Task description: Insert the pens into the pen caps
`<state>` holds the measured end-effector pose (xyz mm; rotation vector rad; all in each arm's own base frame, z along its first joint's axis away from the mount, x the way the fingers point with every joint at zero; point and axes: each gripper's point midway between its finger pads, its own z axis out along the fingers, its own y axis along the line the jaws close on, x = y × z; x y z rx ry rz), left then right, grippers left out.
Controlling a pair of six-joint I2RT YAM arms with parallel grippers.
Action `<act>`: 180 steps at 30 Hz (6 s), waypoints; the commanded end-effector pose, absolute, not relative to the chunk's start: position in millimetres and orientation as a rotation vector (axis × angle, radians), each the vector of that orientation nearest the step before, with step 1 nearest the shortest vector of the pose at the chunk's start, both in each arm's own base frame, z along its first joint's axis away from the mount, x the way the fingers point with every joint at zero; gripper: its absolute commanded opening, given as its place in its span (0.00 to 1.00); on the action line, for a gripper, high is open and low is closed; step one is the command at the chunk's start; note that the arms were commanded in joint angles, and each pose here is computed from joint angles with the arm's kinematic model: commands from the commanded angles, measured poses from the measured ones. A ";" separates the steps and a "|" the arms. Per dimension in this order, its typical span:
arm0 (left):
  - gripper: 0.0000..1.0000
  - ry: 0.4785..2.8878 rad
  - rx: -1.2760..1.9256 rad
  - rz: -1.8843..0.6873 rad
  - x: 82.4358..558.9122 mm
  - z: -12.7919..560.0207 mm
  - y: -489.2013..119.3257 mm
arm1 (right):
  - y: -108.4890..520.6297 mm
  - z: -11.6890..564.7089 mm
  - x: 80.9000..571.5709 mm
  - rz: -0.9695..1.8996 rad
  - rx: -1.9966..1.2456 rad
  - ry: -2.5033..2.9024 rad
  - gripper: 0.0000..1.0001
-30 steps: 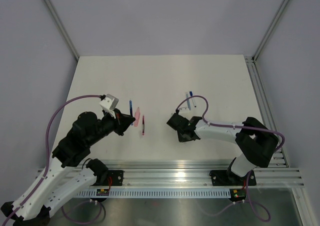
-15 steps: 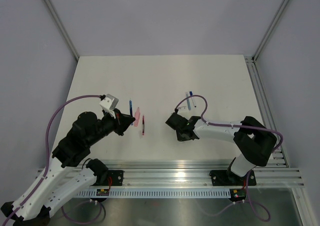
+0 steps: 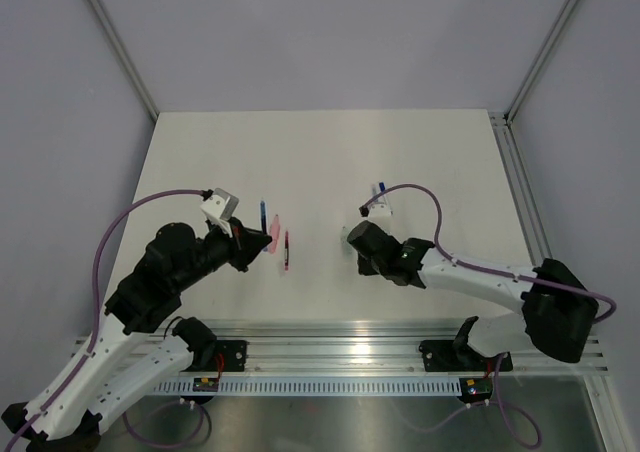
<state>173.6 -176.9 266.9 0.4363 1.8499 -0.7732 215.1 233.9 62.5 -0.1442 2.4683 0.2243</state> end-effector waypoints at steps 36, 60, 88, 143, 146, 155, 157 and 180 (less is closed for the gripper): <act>0.00 1.739 0.661 -1.295 169.4 313.1 -274.4 | 289.8 429.6 246.2 1.167 0.132 1.380 0.00; 0.00 1.763 0.667 -1.302 169.1 308.1 -277.8 | 320.2 415.5 251.6 1.174 0.057 1.447 0.00; 0.00 1.781 0.663 -1.304 170.1 304.7 -278.7 | 314.0 426.5 243.9 1.091 0.030 1.438 0.00; 0.00 1.766 0.646 -1.286 171.6 306.6 -275.8 | 332.7 318.8 212.3 0.985 -0.126 1.745 0.01; 0.00 1.763 0.646 -1.286 171.4 307.7 -275.6 | 332.6 308.9 206.5 0.967 -0.141 1.768 0.01; 0.00 1.740 0.617 -1.259 174.0 313.6 -270.4 | 337.7 246.4 170.6 0.990 -0.233 1.941 0.00; 0.00 1.729 0.613 -1.254 173.5 316.6 -268.6 | 337.3 228.8 164.5 0.978 -0.242 1.981 0.00; 0.00 1.721 0.494 -1.198 196.1 319.7 -249.4 | 359.2 109.7 68.2 0.905 -0.397 2.245 0.00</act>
